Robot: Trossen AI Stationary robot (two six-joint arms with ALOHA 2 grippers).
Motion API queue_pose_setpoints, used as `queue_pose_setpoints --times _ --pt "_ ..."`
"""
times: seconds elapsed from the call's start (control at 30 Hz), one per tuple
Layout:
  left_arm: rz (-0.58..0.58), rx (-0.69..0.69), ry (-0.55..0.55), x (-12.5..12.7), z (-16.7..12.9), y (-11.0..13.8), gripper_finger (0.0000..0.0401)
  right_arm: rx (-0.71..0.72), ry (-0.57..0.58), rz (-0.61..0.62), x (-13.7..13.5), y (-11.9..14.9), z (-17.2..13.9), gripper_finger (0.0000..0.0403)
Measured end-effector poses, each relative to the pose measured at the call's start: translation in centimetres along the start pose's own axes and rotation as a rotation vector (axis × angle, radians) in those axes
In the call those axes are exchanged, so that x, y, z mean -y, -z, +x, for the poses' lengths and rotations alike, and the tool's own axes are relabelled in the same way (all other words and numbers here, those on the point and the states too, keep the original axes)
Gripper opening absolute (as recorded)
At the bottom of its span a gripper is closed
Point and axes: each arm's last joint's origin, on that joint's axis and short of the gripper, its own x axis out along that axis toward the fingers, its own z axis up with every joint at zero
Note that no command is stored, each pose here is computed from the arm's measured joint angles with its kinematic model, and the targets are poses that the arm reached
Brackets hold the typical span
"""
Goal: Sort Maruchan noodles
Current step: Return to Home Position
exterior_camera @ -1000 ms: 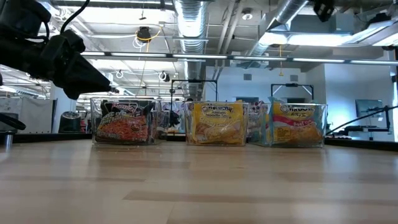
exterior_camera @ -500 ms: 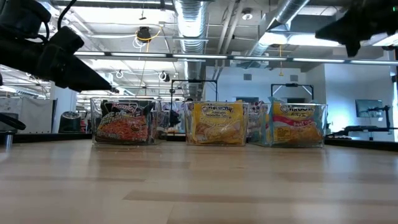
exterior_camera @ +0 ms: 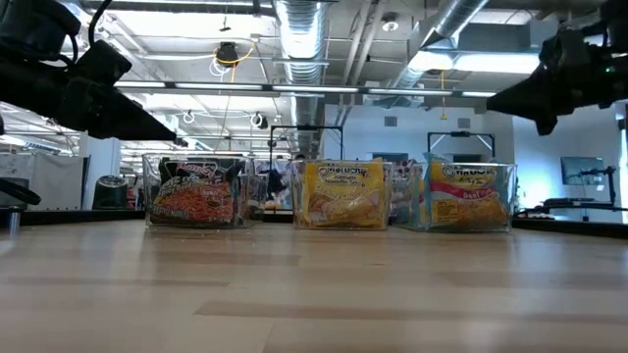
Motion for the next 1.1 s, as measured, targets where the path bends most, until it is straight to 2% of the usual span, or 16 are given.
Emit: queue_pose_setpoints --times 0.2,0.4,0.47,0.93,1.1 --pt "-0.004 0.000 0.000 0.0 0.0 0.0 0.0130 -0.035 -0.039 0.002 0.2 2.0 0.8 0.0069" --pt "-0.005 0.000 0.000 0.0 0.0 0.0 0.0130 -0.035 -0.076 -0.008 -0.1 2.1 0.9 0.0069" --pt "-0.006 0.000 0.000 0.0 0.0 0.0 0.0130 -0.053 -0.083 0.021 -0.2 2.2 0.9 0.0069" --pt "-0.007 0.001 0.002 0.0 0.0 0.0 0.0130 -0.081 -0.091 0.037 -0.3 2.4 1.0 0.0069" --pt "-0.010 0.041 0.023 0.2 -0.3 -0.3 0.0130 -0.082 -0.096 0.035 -0.4 2.4 1.0 0.0069"
